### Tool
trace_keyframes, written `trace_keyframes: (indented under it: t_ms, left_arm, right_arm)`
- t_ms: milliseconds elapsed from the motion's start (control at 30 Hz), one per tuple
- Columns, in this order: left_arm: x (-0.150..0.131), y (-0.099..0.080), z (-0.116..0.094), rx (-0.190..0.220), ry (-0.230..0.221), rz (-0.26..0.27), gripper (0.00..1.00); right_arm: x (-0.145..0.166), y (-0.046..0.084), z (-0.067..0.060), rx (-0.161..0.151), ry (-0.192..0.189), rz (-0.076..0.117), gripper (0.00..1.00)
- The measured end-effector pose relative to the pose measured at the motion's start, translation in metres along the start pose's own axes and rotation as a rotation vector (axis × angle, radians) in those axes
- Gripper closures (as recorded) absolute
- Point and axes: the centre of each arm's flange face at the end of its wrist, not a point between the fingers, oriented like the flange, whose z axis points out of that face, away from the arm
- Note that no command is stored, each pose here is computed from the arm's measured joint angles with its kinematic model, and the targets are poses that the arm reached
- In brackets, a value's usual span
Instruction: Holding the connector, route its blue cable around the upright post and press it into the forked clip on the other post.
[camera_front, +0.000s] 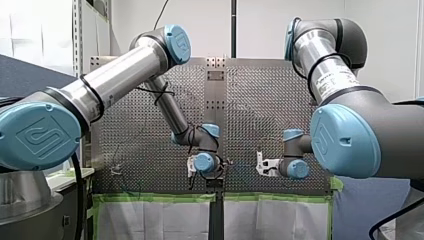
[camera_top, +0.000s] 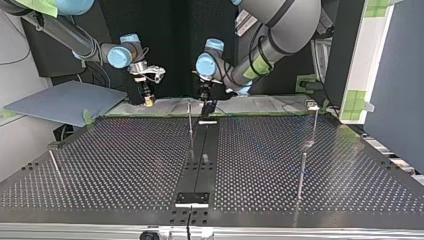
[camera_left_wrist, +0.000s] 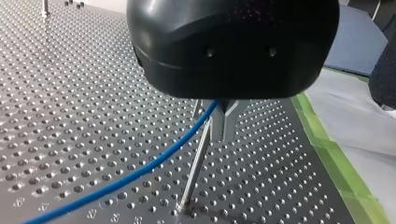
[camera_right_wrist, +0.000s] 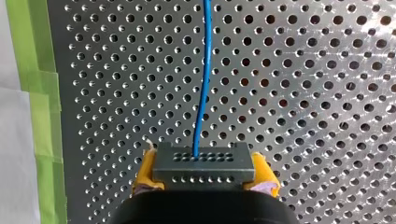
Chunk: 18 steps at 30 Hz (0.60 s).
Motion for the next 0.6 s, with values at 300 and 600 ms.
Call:
trace_keyframes:
  t_ms: [300,600]
  left_arm:
    - [0.0,0.004,0.003,0.011,0.003,-0.017,1.0]
    - [0.017,0.003,0.005,0.011,0.037,-0.007,1.0]
  right_arm:
    - [0.001,0.0,0.001,0.0,0.003,-0.003,0.98]
    - [0.001,0.0,0.001,0.0,0.005,-0.003,0.98]
